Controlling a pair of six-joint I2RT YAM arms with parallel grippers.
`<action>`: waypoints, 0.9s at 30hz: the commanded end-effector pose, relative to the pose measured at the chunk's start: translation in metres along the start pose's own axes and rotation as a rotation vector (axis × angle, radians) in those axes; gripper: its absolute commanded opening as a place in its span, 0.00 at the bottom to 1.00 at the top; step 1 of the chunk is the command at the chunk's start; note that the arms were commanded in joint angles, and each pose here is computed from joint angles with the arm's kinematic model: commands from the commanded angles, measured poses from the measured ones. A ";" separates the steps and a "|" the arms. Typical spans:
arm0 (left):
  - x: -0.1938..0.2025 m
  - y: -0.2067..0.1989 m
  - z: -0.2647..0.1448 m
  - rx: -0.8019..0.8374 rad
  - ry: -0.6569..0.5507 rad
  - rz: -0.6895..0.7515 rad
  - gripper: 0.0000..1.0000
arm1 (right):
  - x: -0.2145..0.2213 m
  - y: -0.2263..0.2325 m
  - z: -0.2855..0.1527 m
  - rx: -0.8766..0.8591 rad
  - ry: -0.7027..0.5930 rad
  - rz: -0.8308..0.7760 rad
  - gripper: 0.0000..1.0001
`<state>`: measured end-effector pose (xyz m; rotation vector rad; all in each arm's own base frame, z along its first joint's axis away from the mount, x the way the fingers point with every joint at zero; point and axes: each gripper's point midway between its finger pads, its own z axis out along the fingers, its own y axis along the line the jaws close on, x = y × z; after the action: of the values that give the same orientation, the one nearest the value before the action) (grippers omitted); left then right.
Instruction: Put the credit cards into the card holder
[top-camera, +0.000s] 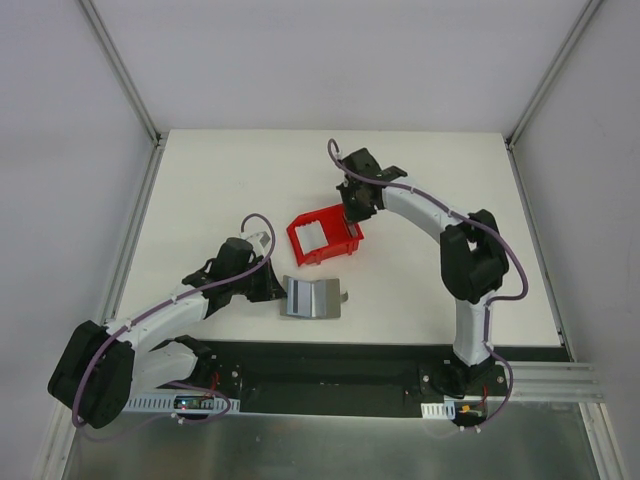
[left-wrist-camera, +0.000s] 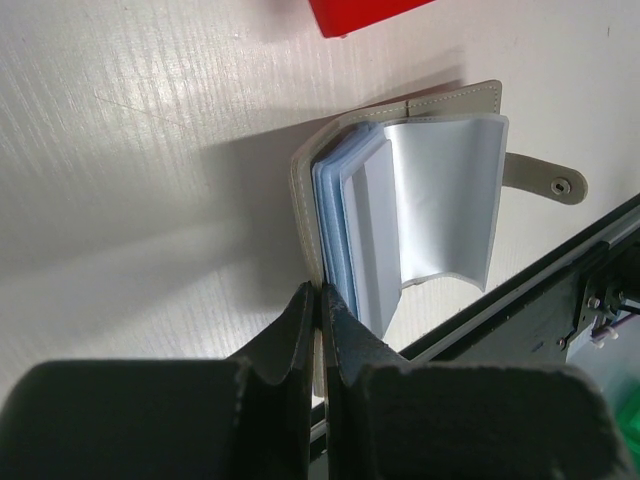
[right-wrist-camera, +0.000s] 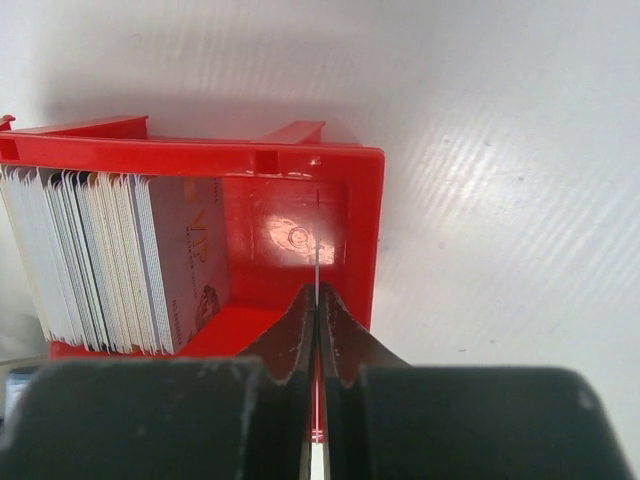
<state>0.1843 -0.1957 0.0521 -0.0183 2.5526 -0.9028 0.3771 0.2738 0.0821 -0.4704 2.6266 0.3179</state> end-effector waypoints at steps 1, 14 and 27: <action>-0.003 -0.005 -0.002 0.026 -0.010 0.025 0.00 | -0.008 -0.027 -0.024 0.060 -0.035 -0.030 0.00; -0.005 -0.005 -0.001 0.023 -0.021 0.012 0.00 | -0.037 0.001 -0.072 -0.142 -0.138 0.039 0.00; -0.010 -0.019 -0.011 0.075 -0.058 -0.042 0.00 | 0.021 0.087 -0.133 -0.321 -0.351 0.270 0.00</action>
<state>0.1838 -0.1970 0.0592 -0.0522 2.5280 -0.9322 0.3083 0.2775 0.2027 -0.3088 2.3526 0.7020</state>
